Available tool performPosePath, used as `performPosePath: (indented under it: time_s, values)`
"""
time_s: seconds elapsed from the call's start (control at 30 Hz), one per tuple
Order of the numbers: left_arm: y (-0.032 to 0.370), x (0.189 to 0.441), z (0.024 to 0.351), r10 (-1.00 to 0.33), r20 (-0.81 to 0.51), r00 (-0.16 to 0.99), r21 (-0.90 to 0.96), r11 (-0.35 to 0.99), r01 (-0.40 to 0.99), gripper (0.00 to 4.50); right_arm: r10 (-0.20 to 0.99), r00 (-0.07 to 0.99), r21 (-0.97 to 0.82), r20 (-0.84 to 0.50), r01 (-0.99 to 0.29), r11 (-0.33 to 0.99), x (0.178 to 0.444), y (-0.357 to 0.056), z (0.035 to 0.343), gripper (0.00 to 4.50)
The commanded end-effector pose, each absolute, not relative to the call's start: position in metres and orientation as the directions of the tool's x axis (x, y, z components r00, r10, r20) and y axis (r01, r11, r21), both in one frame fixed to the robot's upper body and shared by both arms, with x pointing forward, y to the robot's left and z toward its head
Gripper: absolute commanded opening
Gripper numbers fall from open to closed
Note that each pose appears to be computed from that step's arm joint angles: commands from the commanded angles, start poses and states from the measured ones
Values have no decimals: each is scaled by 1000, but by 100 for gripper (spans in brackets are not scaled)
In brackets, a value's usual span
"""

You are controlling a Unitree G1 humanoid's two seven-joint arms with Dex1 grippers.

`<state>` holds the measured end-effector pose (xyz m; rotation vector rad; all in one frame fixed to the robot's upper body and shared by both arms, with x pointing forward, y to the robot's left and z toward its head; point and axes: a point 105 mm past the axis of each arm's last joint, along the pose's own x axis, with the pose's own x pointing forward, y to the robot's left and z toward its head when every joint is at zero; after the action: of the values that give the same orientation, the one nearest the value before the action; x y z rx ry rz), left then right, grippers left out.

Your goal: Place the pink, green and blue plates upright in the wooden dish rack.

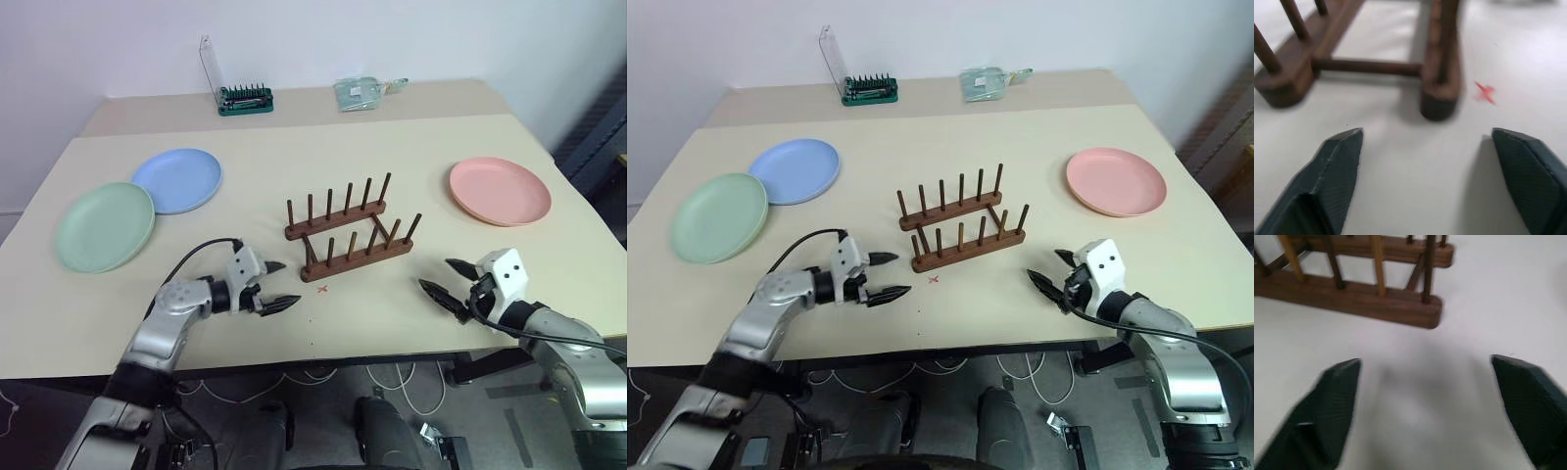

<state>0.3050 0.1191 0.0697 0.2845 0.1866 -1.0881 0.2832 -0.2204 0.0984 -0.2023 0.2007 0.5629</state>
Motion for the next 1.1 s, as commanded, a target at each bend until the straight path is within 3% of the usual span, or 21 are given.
performPosePath:
  time_s: [0.03, 0.17, 0.2, 0.4, 0.5, 0.77, 1.1]
  values:
    - [121, 287, 63, -847, -320, 425, 75, 425, 902, 258, 547, 806, -164, -226, -585, 794, 284, -208, 108, 227]
    - [98, 279, 65, -866, -293, 405, 20, 418, 908, 42, 541, 800, -188, -259, -591, 784, 298, -197, 99, 11]
    - [91, 277, 63, -867, -302, 396, 21, 409, 912, 5, 525, 810, -206, -261, -578, 790, 303, -196, 98, 0]
    - [74, 297, 58, -823, -291, 487, 53, 494, 868, 5, 461, 832, -266, -307, -540, 798, 322, -193, 87, 0]
    - [77, 318, 59, -753, -271, 600, 120, 592, 797, 5, 445, 840, -285, -312, -529, 799, 329, -191, 85, 0]
    - [93, 350, 58, -622, -254, 741, 203, 714, 669, 5, 403, 871, -333, -279, -482, 810, 347, -188, 88, 0]
    - [102, 364, 58, -573, -236, 785, 260, 741, 619, 5, 389, 886, -363, -253, -460, 811, 358, -184, 90, 0]
